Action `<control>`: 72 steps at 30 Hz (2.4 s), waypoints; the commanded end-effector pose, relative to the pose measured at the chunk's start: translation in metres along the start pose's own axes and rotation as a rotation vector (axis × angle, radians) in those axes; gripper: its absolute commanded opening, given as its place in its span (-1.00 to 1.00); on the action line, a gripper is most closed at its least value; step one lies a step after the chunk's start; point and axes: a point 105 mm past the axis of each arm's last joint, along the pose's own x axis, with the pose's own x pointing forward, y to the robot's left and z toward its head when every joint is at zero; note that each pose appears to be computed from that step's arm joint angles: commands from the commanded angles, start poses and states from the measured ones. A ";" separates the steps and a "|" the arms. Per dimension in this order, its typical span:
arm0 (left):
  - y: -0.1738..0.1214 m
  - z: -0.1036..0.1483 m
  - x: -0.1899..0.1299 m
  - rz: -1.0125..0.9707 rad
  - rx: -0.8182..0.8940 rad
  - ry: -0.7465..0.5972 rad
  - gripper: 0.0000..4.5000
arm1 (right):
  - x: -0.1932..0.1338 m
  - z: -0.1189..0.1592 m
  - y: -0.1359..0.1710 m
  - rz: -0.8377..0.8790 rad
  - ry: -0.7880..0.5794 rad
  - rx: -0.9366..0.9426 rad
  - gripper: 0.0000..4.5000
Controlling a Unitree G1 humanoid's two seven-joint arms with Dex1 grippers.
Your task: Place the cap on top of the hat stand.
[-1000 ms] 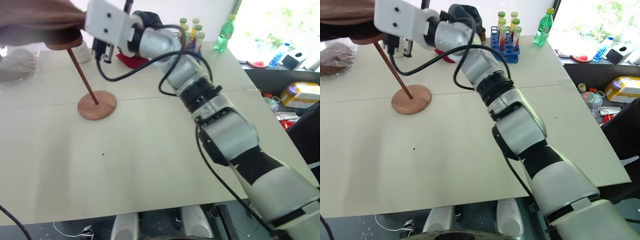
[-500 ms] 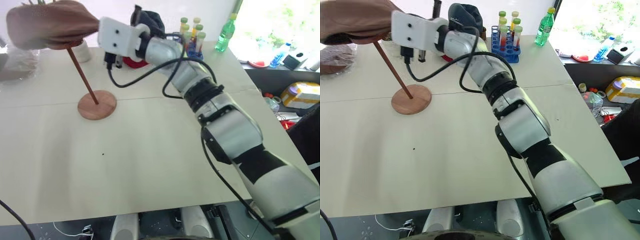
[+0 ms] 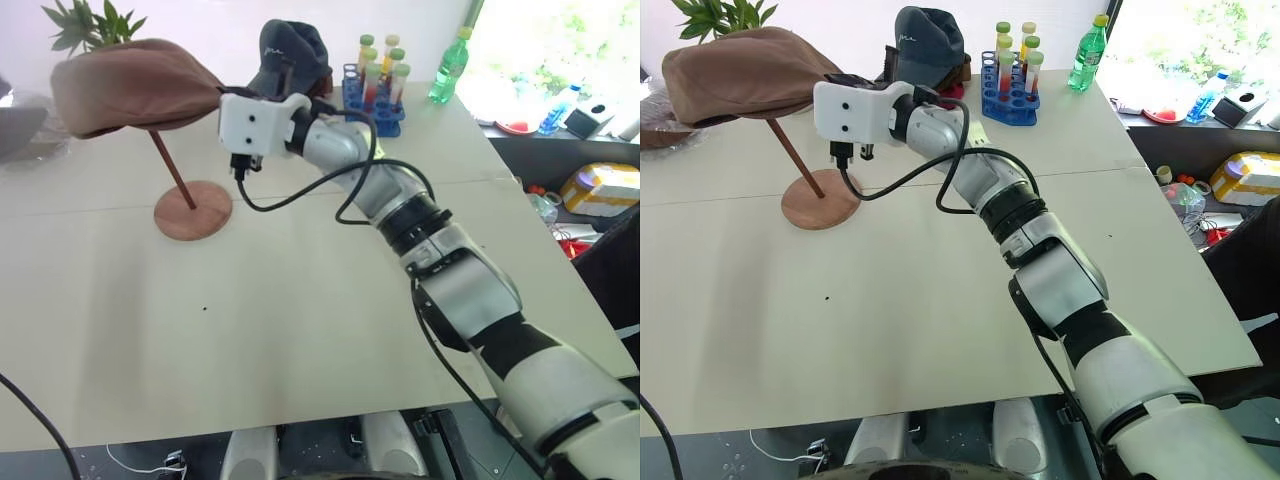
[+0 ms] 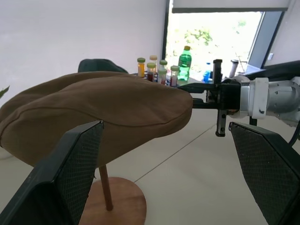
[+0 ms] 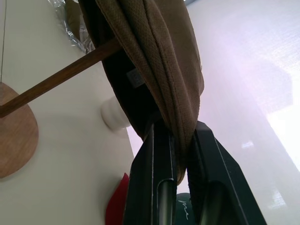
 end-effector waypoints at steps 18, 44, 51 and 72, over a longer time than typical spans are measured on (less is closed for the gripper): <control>-0.009 -0.003 0.002 -0.061 0.072 0.070 1.00 | -0.044 0.020 -0.010 0.053 -0.094 -0.085 0.98; -0.013 -0.005 0.077 -0.162 0.972 0.278 1.00 | -0.192 0.026 -0.123 0.413 0.050 1.228 0.98; -0.019 -0.014 0.086 -0.205 1.093 0.275 1.00 | -0.192 0.010 -0.124 0.346 0.110 1.223 0.98; -0.049 -0.043 0.141 -0.003 1.550 0.202 1.00 | -0.189 0.009 -0.126 0.326 0.130 1.204 0.98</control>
